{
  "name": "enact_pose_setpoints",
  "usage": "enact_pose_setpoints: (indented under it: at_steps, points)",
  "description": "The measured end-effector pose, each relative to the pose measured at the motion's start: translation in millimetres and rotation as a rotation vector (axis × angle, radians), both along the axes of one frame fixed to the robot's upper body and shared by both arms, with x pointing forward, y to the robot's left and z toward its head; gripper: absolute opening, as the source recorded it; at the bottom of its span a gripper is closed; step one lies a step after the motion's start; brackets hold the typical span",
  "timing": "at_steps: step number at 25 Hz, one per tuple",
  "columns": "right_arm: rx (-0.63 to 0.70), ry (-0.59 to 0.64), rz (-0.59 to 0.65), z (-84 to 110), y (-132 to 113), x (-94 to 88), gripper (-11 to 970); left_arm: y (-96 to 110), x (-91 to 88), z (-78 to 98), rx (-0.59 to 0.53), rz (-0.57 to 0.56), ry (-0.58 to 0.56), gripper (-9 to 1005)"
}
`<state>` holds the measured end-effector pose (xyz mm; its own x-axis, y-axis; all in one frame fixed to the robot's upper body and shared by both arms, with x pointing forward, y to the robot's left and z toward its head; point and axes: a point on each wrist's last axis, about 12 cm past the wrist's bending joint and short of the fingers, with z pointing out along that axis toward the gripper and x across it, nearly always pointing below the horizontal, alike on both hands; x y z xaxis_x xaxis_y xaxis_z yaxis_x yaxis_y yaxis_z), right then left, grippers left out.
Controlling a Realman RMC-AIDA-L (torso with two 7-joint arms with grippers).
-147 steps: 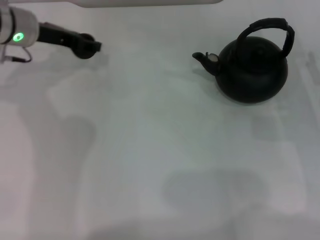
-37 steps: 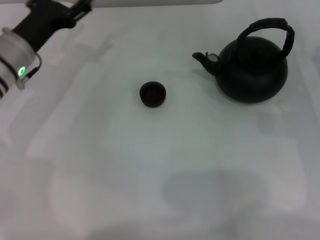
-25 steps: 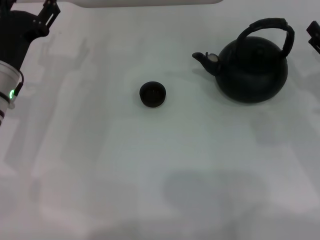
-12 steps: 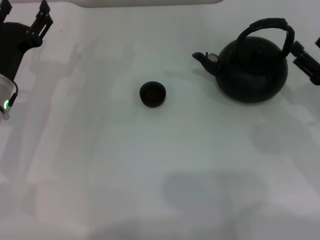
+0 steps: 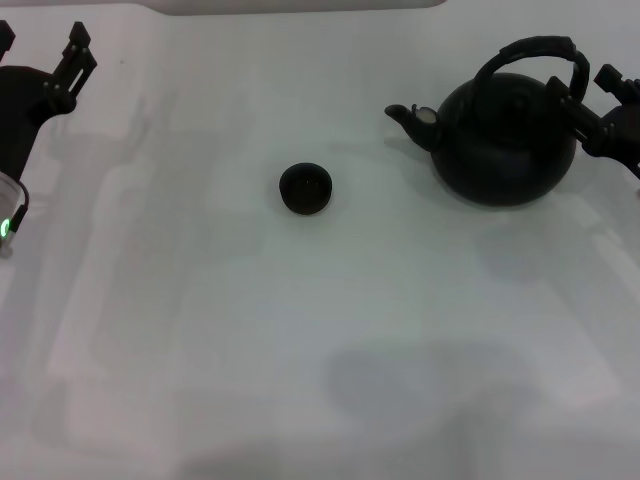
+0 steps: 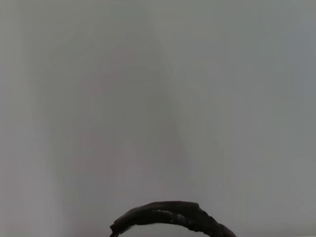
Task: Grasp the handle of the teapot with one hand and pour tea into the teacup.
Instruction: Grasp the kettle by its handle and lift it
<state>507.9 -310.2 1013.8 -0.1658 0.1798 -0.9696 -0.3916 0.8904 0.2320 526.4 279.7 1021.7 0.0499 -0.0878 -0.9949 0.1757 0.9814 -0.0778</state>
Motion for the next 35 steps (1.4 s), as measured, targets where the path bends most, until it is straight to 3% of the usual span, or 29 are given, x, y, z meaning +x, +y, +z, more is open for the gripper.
enact_pose_setpoints:
  at_steps: [12,28,35]
  points:
    - [0.003,0.022,-0.046,-2.9,3.4,5.9,845,0.9,-2.4,-0.7,-0.003,0.0,-0.001,888]
    - [0.0,0.031,-0.037,-4.3,6.9,5.9,201,2.1,-5.1,-2.3,-0.009,0.001,0.005,887]
    - [0.027,-0.01,0.004,3.6,18.4,12.0,189,3.7,-8.3,-4.3,-0.008,0.006,0.012,887]
